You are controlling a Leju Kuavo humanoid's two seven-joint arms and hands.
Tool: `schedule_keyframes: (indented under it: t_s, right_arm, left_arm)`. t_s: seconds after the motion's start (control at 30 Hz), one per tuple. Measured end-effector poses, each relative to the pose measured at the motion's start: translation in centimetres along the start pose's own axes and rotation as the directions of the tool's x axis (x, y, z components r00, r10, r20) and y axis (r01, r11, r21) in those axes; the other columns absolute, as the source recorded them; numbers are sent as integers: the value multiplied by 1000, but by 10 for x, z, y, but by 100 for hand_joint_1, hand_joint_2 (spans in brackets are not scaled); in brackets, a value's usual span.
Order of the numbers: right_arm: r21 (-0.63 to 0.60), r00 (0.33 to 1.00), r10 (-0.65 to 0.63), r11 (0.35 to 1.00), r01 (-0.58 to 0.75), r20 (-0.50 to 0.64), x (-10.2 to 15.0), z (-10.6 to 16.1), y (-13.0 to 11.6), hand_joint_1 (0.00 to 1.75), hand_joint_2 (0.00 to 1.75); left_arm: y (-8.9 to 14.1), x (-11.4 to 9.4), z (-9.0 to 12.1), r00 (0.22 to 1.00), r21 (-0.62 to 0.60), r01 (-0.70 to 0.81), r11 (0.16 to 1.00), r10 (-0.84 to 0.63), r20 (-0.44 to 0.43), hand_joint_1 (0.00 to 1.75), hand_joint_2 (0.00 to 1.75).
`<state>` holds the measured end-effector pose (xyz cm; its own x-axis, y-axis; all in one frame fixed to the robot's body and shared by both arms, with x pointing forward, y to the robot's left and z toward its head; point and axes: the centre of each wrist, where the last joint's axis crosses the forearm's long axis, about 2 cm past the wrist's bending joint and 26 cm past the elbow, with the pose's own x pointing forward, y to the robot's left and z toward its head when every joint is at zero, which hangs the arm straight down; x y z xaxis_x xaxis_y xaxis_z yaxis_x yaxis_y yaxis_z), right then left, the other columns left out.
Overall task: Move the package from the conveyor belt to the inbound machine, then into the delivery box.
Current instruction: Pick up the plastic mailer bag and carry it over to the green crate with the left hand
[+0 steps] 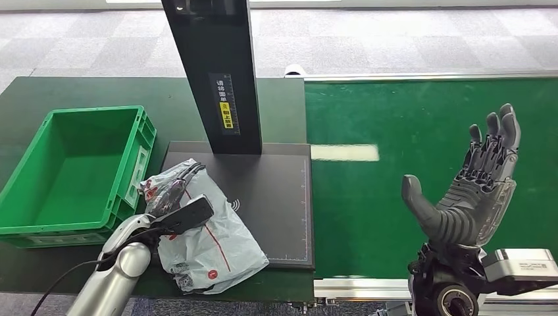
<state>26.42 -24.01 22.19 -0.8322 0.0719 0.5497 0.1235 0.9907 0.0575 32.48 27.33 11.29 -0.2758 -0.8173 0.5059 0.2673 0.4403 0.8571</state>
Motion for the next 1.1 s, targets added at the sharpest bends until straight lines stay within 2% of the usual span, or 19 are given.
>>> schedule_keyframes:
  t_s: [0.17, 0.2, 0.23, 0.3, 0.33, 0.37, 0.67, 1.1]
  right_arm:
    - [3, 999, 31, 1000, -31, -6, 5, 6, -6, 0, 175]
    - [3, 999, 37, 999, -37, -6, 6, 6, -7, 0, 175]
    - [4, 999, 43, 999, -43, -6, 7, 7, -8, 0, 175]
    - [4, 999, 49, 999, -49, -8, 8, 7, -9, 0, 175]
    - [5, 999, 50, 999, -50, -10, 8, 7, -10, 0, 175]
    - [6, 999, 50, 999, -50, -11, 8, 7, -10, 0, 175]
    - [-4, 999, 44, 999, -44, -18, 9, 6, -9, 0, 175]
    - [-39, 999, 43, 998, -44, -30, 10, 5, -8, 0, 175]
  left_arm:
    - [13, -8, 12, 993, 46, 67, 997, -62, -99, 0, 175]
    - [15, -10, 15, 989, 54, 88, 995, -81, -121, 15, 175]
    - [18, -11, 18, 985, 61, 109, 992, -100, -143, 49, 175]
    - [22, -14, 25, 976, 63, 141, 988, -128, -176, 132, 175]
    - [24, -14, 27, 974, 53, 146, 988, -134, -184, 161, 175]
    - [24, -15, 30, 973, 38, 146, 989, -137, -184, 170, 175]
    - [5, -13, 34, 995, -63, 56, 996, -61, -75, 175, 175]
    - [-6, -8, 14, 1000, -150, 28, 988, -26, 14, 175, 175]
